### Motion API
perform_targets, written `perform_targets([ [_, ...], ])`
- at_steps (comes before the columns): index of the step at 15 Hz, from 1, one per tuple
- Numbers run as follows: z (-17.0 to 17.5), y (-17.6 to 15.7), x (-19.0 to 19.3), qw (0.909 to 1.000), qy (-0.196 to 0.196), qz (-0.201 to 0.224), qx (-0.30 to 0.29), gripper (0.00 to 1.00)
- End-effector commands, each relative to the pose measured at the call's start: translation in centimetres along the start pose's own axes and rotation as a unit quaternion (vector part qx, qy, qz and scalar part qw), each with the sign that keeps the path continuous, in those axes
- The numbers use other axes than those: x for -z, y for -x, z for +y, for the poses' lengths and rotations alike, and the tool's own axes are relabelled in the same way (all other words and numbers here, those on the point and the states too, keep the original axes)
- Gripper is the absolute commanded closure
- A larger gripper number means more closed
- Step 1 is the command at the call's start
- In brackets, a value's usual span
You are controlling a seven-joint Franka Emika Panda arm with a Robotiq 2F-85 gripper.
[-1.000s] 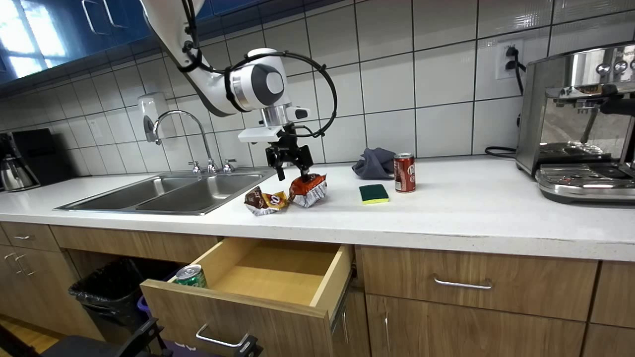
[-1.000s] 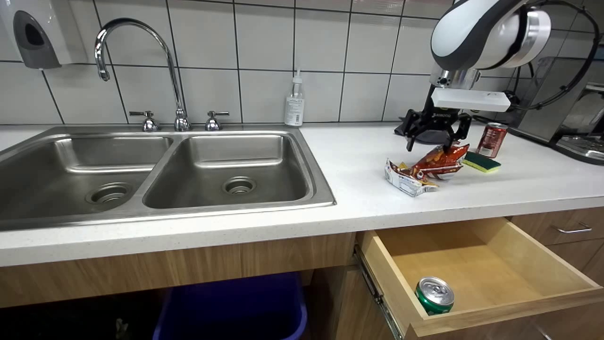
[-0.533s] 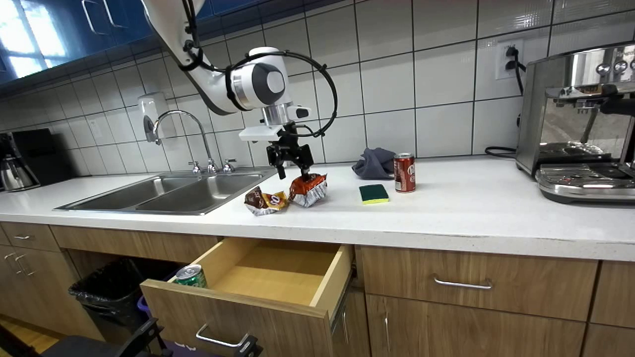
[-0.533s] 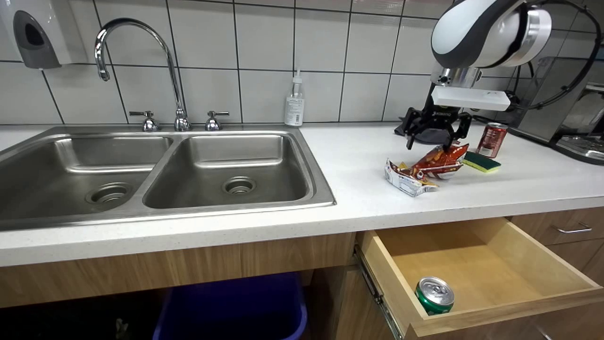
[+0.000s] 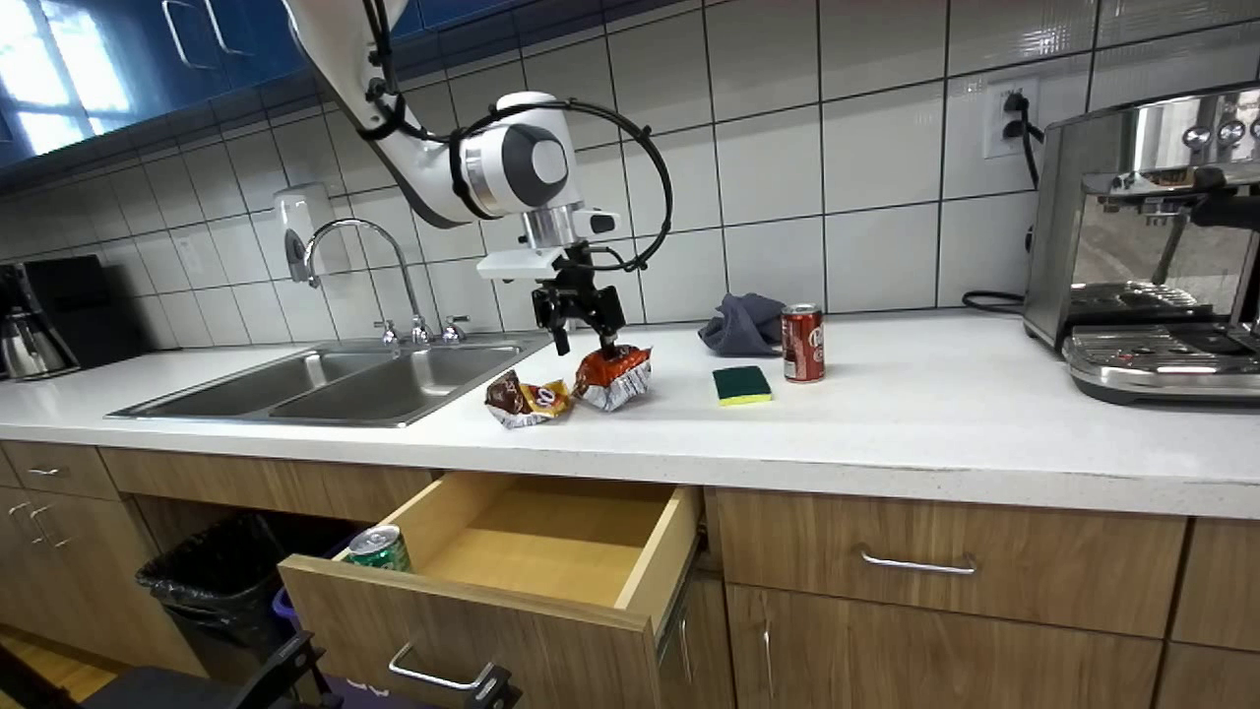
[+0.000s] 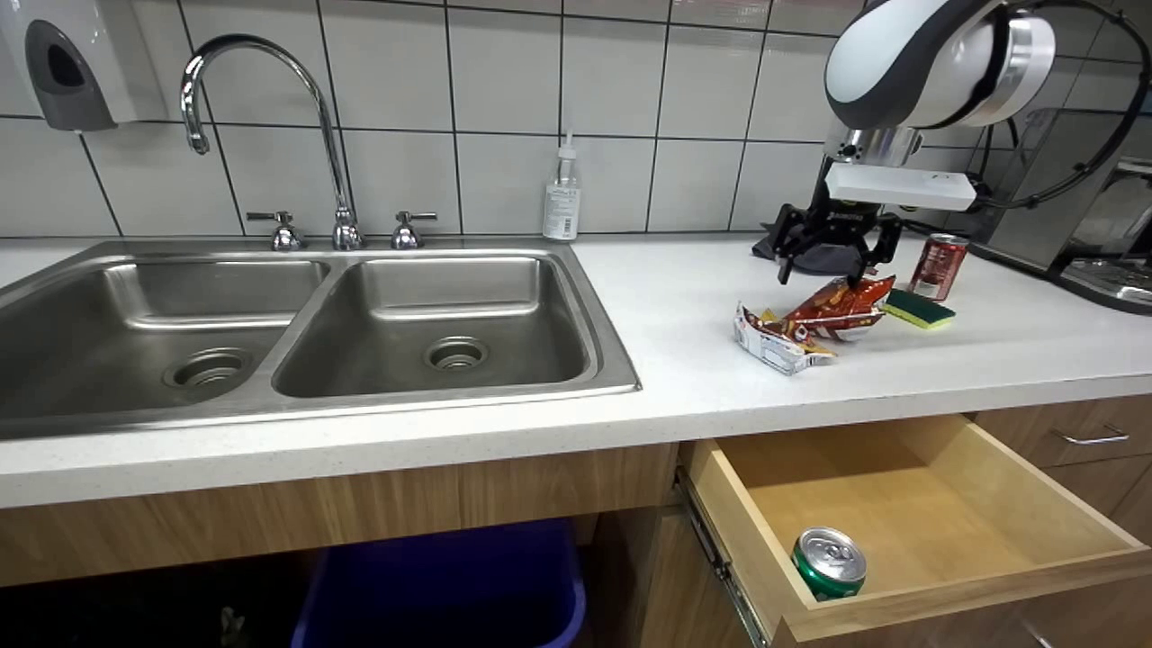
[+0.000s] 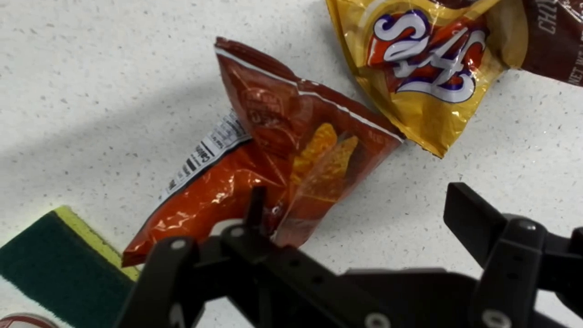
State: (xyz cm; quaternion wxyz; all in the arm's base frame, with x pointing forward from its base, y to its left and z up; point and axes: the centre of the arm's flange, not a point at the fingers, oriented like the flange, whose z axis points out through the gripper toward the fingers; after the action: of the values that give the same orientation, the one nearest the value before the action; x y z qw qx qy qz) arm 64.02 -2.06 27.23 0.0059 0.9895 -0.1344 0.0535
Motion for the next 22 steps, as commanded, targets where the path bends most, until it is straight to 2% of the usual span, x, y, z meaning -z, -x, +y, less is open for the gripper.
perform_targets([
  [1, -0.03, -0.70, 0.34, 0.9999, -0.005, 0.000, -0.015, 0.26],
  [9, -0.01, -0.61, 0.50, 0.9999, -0.005, 0.003, -0.013, 0.88],
  [11, -0.01, -0.60, 0.57, 0.9999, -0.004, 0.004, -0.012, 0.99],
  [22, 0.79, -0.68, 1.25, 0.9998, -0.004, 0.010, -0.016, 1.00],
])
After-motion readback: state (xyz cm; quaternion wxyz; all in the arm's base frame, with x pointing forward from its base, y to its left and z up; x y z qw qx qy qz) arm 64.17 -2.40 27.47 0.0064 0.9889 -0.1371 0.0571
